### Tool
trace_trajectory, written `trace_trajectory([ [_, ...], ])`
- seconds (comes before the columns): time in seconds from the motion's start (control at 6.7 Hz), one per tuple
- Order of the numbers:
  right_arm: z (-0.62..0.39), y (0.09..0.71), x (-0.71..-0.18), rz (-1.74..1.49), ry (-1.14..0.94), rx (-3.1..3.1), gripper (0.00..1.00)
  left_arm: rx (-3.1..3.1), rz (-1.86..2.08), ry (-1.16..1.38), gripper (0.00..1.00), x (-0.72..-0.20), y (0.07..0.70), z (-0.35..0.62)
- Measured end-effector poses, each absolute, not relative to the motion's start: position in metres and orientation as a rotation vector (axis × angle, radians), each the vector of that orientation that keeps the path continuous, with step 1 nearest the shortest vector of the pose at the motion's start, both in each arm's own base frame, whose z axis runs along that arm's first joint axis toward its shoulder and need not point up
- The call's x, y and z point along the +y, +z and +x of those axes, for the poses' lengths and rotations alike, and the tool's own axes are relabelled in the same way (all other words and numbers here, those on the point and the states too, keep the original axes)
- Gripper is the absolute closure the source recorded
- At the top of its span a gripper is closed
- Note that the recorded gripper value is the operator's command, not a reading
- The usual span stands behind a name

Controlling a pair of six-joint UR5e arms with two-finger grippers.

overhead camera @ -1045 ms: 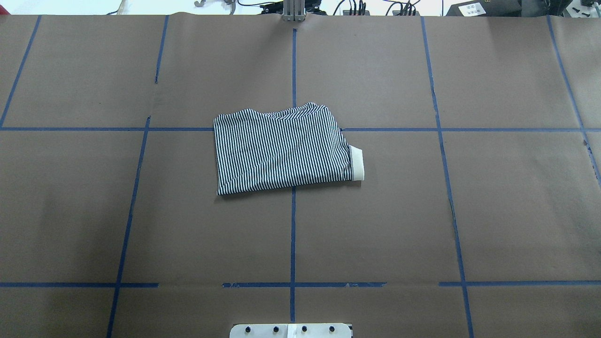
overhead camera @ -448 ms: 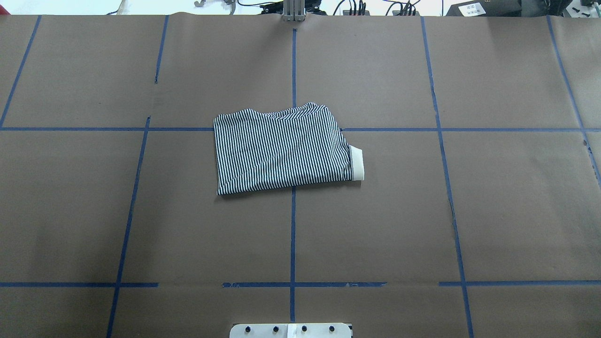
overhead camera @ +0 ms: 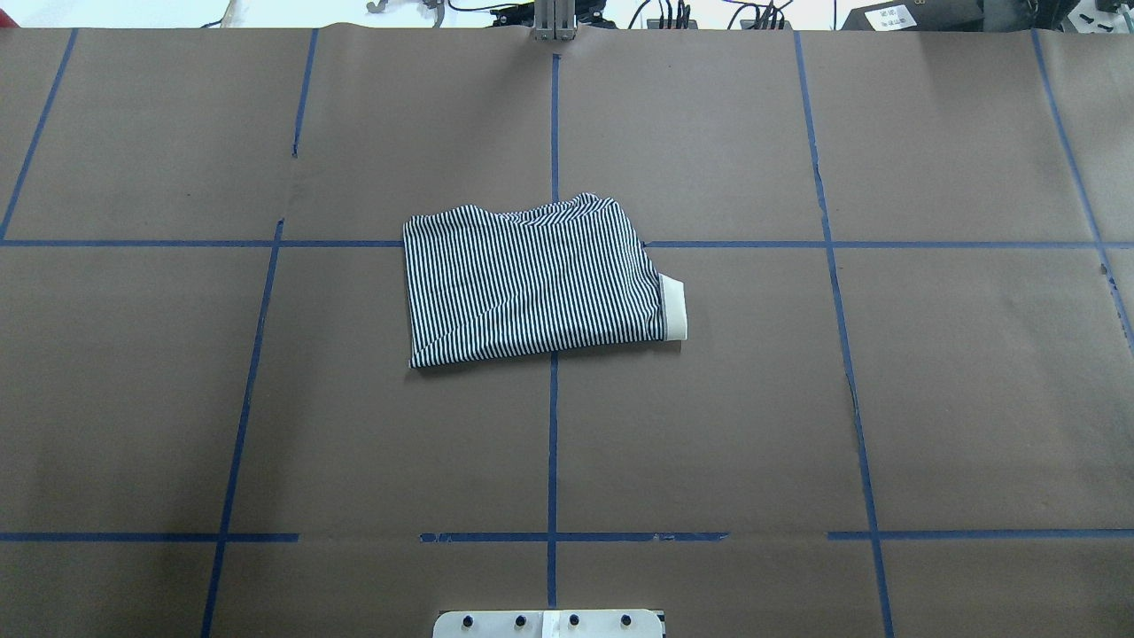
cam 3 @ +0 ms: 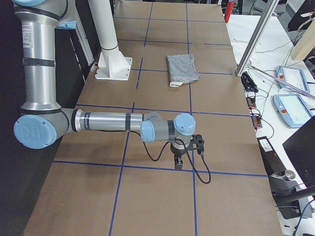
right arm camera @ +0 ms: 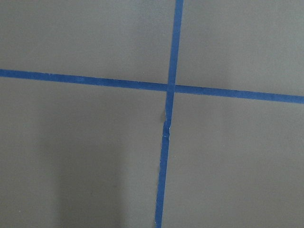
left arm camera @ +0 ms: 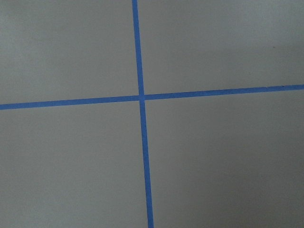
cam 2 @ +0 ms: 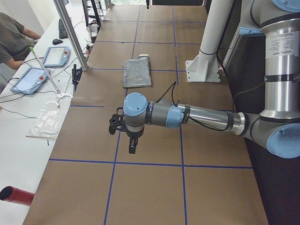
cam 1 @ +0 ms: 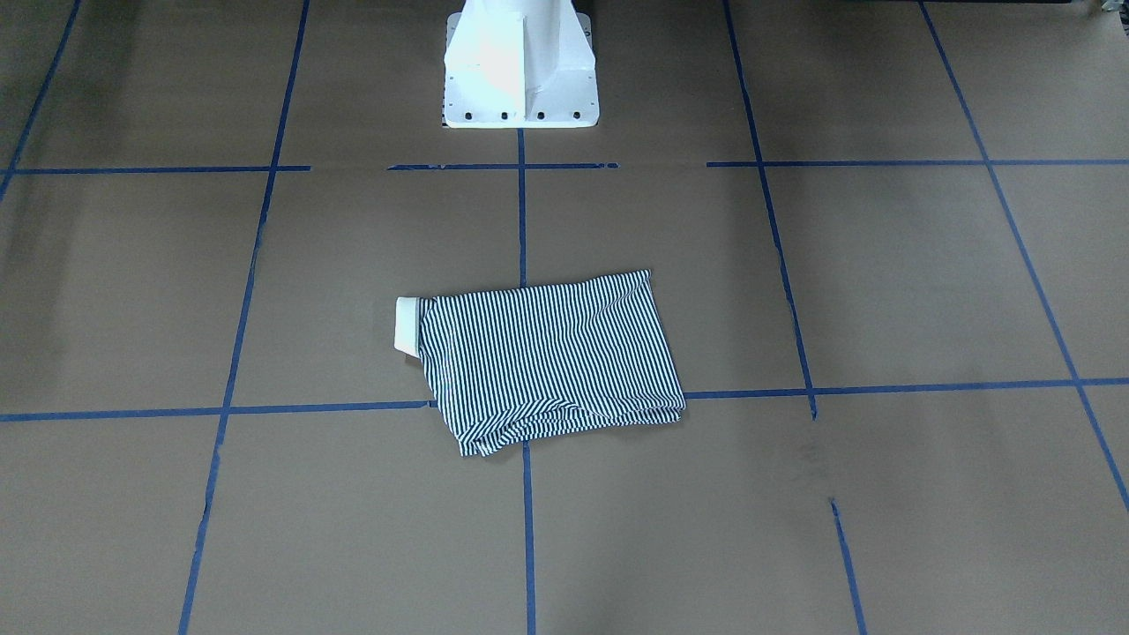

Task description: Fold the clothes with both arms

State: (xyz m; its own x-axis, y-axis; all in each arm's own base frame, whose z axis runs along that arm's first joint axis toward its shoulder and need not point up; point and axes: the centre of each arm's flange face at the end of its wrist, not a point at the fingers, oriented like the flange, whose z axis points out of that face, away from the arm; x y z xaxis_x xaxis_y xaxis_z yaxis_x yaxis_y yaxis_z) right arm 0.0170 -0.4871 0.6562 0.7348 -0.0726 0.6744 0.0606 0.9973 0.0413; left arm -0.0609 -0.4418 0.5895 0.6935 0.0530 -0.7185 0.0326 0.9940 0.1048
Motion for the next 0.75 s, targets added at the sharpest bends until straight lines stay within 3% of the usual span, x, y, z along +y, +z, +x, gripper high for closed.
trace_trajectory([
  [0.75, 0.0169, 0.6663, -0.4850, -0.005, -0.061, -0.744, 0.00, 0.792, 0.107, 0.017, 0.00, -0.4476, 0.5982, -0.0593],
])
